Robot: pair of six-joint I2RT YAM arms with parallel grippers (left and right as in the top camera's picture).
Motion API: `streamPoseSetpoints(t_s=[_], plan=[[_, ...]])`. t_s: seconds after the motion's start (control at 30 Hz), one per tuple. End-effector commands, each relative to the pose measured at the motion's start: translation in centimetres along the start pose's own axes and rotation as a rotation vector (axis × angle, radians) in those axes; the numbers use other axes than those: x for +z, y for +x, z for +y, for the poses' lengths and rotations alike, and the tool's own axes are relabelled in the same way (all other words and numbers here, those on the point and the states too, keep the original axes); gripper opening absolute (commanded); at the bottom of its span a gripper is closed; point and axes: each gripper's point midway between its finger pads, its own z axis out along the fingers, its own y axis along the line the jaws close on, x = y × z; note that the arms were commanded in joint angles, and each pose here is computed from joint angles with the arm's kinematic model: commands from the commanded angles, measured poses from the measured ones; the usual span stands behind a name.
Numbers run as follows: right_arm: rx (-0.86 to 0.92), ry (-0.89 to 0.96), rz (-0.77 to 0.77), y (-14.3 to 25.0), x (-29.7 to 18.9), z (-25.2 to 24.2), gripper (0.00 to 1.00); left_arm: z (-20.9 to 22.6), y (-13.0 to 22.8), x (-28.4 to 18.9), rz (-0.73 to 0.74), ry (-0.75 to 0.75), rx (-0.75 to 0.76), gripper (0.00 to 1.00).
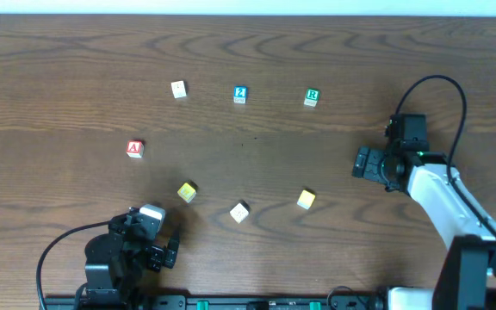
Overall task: Spell out Ai2
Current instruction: 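Reach the right gripper to the red I block and grasp it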
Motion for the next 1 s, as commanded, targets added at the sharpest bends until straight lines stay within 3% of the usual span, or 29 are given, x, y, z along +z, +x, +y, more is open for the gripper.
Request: streamPoseSetpoints(t_s=[0.0,0.3,0.83,0.9,0.97], plan=[[-0.022,0.044,-0.003,-0.7,0.5,-1.3,0.94,-0.2,0.2,0.1,-0.001,0.011,0.014,0.95],[0.014,-0.025,-0.05,-2.5,0.9,-2.3,0.73,-0.2,0.2,0.1,-0.001,0.011,0.014,0.95],[-0.066,-0.077,-0.024,-2.1,2.1,-1.4,0.61,-0.2,0.2,0.1,-0.001,0.011,0.014,0.95],[-0.065,-0.077,-0.023,-2.1,2.1,-1.4,0.55,-0.2,0.2,0.1,-0.001,0.011,0.014,0.95],[-0.065,-0.077,-0.026,-2.2,2.2,-1.4,0.37,-0.2,0.2,0.1,-0.001,0.011,0.014,0.95]])
